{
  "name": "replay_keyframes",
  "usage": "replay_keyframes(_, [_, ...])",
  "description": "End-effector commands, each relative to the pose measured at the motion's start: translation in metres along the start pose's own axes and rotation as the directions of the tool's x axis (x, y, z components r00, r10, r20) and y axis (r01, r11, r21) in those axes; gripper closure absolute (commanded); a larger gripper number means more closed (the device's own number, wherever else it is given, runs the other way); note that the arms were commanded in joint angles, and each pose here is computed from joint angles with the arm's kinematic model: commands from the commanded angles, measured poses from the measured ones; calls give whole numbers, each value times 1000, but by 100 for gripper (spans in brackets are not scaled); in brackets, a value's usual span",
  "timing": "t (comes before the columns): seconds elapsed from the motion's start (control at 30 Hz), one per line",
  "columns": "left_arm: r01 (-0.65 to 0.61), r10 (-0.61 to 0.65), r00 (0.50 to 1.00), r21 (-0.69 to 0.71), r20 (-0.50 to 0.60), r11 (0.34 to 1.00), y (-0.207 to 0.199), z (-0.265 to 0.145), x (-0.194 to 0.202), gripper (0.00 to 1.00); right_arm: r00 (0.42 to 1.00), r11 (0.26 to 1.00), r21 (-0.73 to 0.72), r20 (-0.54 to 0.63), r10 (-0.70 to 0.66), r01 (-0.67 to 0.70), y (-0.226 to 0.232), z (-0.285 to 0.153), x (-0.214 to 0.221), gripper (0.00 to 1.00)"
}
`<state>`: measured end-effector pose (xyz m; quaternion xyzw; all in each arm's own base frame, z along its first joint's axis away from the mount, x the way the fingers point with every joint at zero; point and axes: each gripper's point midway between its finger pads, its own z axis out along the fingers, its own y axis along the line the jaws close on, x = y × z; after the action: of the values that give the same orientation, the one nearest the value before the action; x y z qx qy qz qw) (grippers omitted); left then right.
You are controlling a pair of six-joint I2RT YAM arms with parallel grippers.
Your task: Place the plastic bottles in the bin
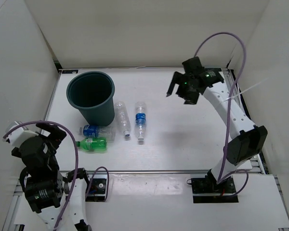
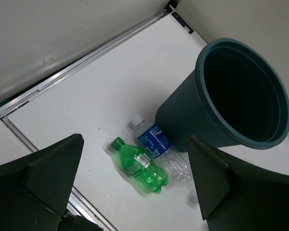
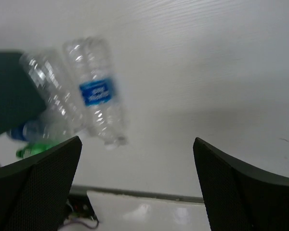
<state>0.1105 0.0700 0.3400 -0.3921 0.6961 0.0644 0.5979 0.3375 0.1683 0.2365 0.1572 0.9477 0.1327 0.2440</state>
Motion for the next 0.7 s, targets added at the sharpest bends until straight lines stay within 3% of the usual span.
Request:
replay_keyframes(0.0, [-83, 82, 997, 70, 14, 994, -12, -2, -10, 0, 972, 933, -295, -53, -231, 206, 67, -1, 26, 0])
replay_keyframes(0.03, [-86, 85, 996, 80, 11, 993, -14, -2, -10, 0, 956, 906, -354, -88, -278, 231, 82, -1, 38, 0])
replay_keyframes(0.1, [-86, 87, 996, 77, -13, 993, -12, -3, -4, 0, 926, 915, -323, -205, -316, 241, 87, 16, 58, 0])
replay_keyframes(0.2, [-100, 111, 988, 106, -107, 989, -13, 4, 22, 0, 883, 835, -431, -157, -442, 342, 127, 16, 76, 0])
replay_keyframes(0.3, [-52, 62, 971, 49, -232, 997, -2, 7, 56, 0, 872, 834, -403, -149, -466, 377, 133, 44, 75, 0])
replay_keyframes(0.53, [-67, 121, 951, 193, -286, 979, -28, 6, 62, 0, 853, 859, -339, -228, -470, 383, 134, 123, 85, 0])
replay_keyframes(0.67, [-109, 166, 957, 234, -238, 966, -36, 11, 52, 0, 833, 873, -333, -309, -459, 357, 130, 157, 102, 0])
